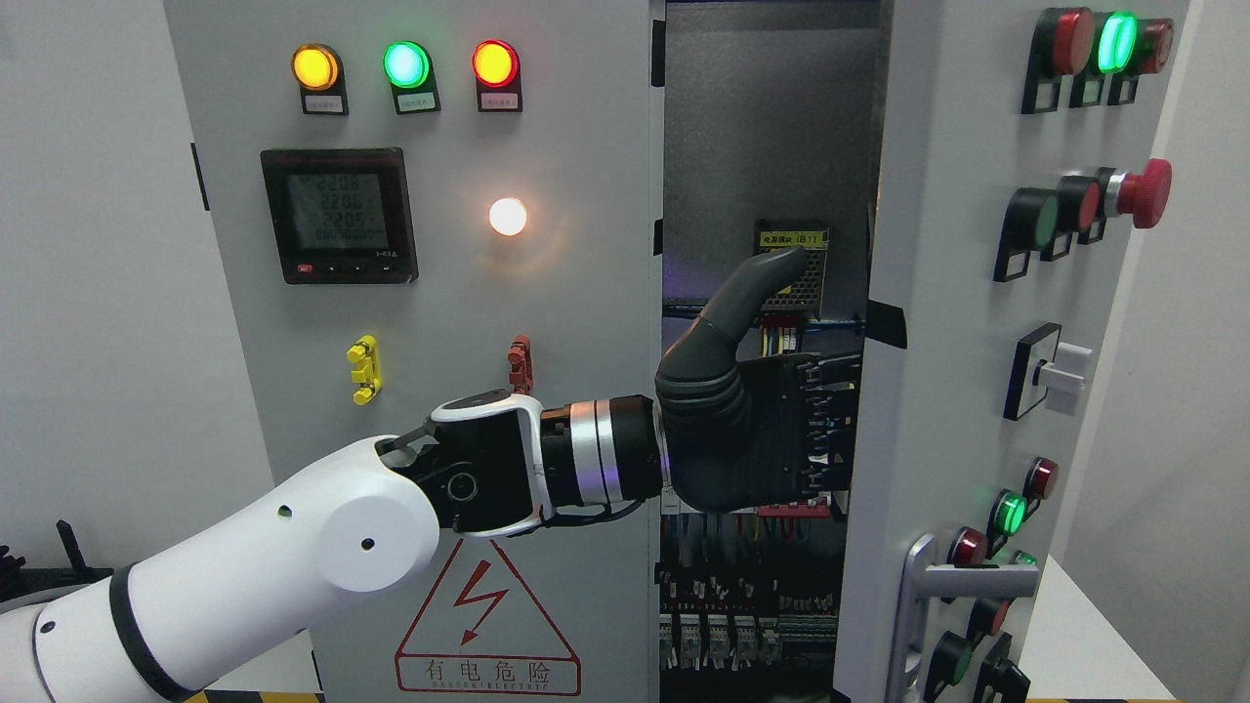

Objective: Open door with both hands
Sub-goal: 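Insert the left hand fingers behind the door's inner edge, then push the door outward with the left hand, swinging it open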

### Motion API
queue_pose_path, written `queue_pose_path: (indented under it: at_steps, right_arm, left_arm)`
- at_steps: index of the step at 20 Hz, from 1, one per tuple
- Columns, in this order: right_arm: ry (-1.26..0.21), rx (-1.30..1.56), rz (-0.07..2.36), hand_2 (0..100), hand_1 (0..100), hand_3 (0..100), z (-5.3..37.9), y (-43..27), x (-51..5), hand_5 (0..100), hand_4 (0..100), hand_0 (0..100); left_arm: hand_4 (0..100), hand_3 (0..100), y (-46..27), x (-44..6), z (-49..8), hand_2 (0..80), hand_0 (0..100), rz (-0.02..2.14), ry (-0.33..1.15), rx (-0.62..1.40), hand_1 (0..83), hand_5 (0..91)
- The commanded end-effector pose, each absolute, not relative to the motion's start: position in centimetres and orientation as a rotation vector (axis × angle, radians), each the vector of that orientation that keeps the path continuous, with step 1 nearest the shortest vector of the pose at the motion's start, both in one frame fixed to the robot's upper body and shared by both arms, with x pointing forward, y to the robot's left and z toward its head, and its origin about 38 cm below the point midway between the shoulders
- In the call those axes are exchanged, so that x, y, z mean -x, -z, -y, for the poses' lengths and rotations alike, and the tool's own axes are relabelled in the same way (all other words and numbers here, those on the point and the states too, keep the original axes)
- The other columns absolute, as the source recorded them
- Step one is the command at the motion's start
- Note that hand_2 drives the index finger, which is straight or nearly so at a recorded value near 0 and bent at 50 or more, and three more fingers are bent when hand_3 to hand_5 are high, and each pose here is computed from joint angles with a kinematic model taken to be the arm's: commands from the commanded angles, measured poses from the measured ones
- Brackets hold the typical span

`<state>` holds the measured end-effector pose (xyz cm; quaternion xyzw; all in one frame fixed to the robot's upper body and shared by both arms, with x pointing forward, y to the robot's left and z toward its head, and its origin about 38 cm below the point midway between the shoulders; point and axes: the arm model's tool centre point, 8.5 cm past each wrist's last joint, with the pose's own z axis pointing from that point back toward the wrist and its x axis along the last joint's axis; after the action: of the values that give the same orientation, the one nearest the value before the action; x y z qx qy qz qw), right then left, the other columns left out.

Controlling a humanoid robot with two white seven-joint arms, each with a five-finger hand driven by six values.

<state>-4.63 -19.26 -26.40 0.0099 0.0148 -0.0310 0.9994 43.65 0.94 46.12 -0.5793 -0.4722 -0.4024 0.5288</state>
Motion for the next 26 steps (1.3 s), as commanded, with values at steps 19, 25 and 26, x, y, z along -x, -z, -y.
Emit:
queue_pose_path:
  at_steps: [19,25,26]
  right_arm:
    - [0.062,-0.020,-0.029,0,0,0,19.3,26.4,4.6,0,0,0]
    - [0.062,-0.020,-0.031,0,0,0,19.3,26.4,4.6,0,0,0]
    - [0.062,-0.020,-0.028,0,0,0,19.3,26.4,4.5,0,0,0]
  left_arm:
    - [4,0,-45.4,-38.2,9.6,0.0,0,1.047,1.199,1.447,0.0,0.0]
    - [4,0,-46.0,-36.1,12.2,0.0,0,1.041,1.234,1.477,0.0,0.0]
    - [4,0,-46.1,-35.7,12.7,0.0,0,1.040,1.236,1.477,0.0,0.0]
